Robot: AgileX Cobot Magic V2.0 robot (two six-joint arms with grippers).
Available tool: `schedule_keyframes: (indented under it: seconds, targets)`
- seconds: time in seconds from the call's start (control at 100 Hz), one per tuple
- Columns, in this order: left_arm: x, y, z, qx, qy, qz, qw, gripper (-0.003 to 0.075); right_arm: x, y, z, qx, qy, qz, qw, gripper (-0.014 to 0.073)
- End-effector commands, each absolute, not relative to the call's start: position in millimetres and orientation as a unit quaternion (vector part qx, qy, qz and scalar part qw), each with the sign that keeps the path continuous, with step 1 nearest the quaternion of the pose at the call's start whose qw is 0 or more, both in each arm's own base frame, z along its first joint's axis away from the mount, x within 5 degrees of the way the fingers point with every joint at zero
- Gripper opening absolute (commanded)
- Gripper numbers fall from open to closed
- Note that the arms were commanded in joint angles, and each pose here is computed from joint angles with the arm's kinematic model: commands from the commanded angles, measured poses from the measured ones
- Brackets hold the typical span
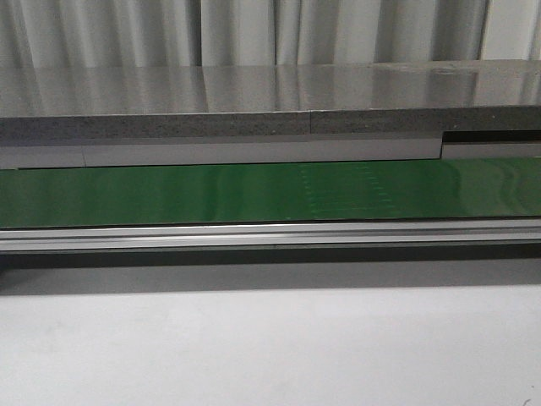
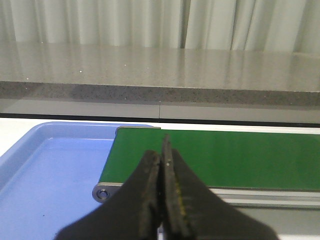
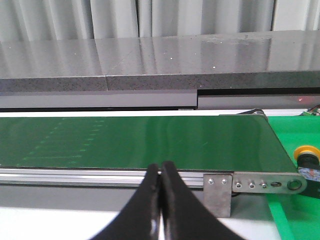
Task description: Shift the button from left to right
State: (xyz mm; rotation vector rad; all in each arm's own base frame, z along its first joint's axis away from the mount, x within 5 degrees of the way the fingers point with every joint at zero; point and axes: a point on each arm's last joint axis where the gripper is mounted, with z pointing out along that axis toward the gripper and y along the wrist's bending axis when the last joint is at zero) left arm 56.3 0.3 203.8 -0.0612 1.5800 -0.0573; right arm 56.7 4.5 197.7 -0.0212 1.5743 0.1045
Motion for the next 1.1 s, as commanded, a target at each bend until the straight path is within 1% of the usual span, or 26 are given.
schedule_keyframes:
  seconds: [0.0, 1.09]
  targets:
    - [55.5, -0.5, 200.8, -0.032, 0.678, -0.041, 0.733, -0.002, 53.9, 4.4, 211.9, -0.009, 0.666, 0.05, 0.744, -0.0066]
    - [55.6, -0.6, 200.8, -0.031, 0.672, -0.041, 0.739, -0.0021, 53.9, 4.4, 211.9, -0.009, 0.666, 0.05, 0.744, -0.0066]
